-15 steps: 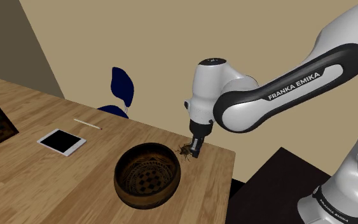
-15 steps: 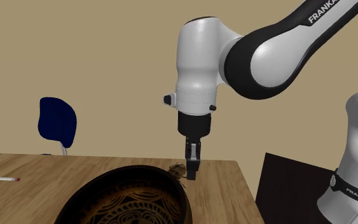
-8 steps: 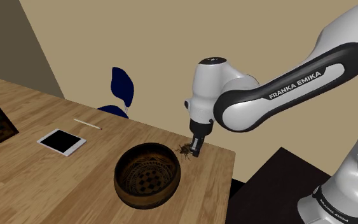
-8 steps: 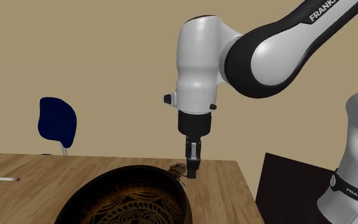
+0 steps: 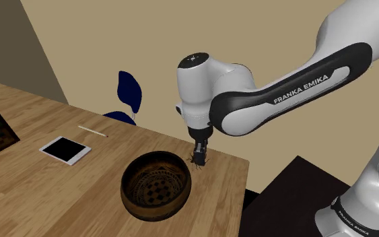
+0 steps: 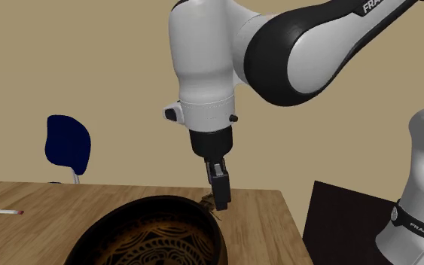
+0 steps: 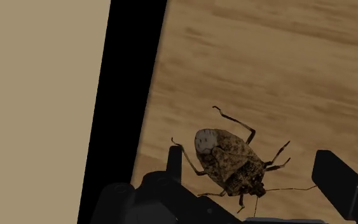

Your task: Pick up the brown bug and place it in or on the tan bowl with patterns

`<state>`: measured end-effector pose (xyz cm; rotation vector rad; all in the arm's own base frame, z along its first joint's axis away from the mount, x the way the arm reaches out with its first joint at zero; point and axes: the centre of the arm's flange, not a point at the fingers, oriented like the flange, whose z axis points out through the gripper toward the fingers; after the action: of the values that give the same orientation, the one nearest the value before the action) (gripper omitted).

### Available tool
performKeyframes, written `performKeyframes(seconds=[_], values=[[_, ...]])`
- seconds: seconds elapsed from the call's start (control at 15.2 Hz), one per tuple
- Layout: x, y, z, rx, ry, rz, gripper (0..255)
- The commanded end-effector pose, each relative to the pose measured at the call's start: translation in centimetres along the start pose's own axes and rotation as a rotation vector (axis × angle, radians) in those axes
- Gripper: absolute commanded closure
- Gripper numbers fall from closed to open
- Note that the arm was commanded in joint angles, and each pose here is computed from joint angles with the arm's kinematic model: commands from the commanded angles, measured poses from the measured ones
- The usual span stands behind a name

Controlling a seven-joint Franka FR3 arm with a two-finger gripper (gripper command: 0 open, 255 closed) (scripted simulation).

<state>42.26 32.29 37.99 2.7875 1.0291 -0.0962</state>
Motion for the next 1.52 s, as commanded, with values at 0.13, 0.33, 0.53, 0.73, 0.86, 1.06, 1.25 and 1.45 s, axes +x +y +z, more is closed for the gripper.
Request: performKeyframes(seconds=[0.13, 0.33, 0.53, 0.73, 0.86, 1.06, 1.25, 1.45], values=[[0.6, 0.0, 1.5, -0.047, -0.026, -0.034, 0], [0.5, 0.1, 3.1, -0.047, -0.026, -0.034, 0], [0.5, 0.1, 3.4, -0.047, -0.026, -0.034, 0], [0.5, 0.1, 3.4, -0.047, -0.026, -0.034, 0], [0.5, 0.1, 3.4, -0.047, -0.026, -0.034, 0], [0.5, 0.1, 3.4, -0.047, -0.026, -0.034, 255], [0.5, 0.0, 3.6, -0.047, -0.025, -0.034, 255], [0.6, -0.4, 3.4, -0.047, -0.025, -0.034, 255]])
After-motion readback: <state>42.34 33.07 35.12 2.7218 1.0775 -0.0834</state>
